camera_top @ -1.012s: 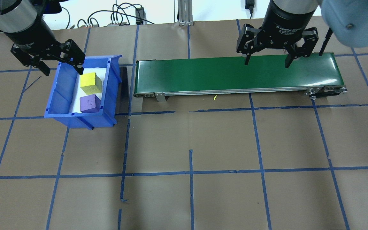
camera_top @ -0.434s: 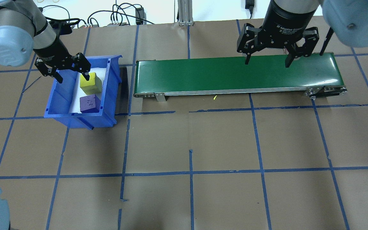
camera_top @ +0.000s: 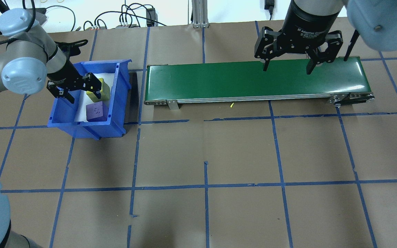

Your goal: Move block left to right into plate

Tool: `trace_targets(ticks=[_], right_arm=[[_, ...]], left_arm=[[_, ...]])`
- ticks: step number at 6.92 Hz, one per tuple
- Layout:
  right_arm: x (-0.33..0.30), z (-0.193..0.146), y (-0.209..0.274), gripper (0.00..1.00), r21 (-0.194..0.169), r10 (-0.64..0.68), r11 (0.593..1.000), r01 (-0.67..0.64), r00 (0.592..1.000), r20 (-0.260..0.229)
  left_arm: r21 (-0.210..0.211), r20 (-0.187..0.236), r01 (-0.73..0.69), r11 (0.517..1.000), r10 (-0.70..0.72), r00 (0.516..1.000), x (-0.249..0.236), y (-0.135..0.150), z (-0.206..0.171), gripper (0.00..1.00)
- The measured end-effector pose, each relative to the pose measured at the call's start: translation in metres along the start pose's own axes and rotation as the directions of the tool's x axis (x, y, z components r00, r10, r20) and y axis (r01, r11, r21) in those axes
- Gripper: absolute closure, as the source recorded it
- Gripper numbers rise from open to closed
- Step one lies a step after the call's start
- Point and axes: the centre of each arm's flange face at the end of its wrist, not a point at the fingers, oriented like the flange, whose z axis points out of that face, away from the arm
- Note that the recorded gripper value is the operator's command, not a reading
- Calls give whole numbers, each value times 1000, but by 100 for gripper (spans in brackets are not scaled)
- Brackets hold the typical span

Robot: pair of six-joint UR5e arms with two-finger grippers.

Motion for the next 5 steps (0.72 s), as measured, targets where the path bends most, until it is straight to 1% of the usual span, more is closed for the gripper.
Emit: trace_targets(ticks=[1, 2, 3, 4, 5], right_arm=[[2, 1, 2, 0, -25, -32, 999, 32, 999, -3], [3, 2, 6, 0, -49, -70, 996, 70, 998, -3], [3, 0, 9, 0, -53, -94, 994, 93, 996, 0], [2, -4, 14, 0, -48, -106, 993, 105, 994, -1], [2, -8, 18, 0, -39, -112, 993, 112, 994, -2]], left_arm=[[-15, -6, 20, 1000, -20, 1000, 0, 4, 10, 2], [-27, -26, 36, 999, -37, 999, 1, 6, 18, 2], [-37, -62, 53, 998, -56, 997, 5, 6, 24, 7], [-44, -81, 61, 997, -65, 995, 7, 7, 28, 27], [-49, -86, 57, 997, -61, 994, 7, 7, 32, 71]])
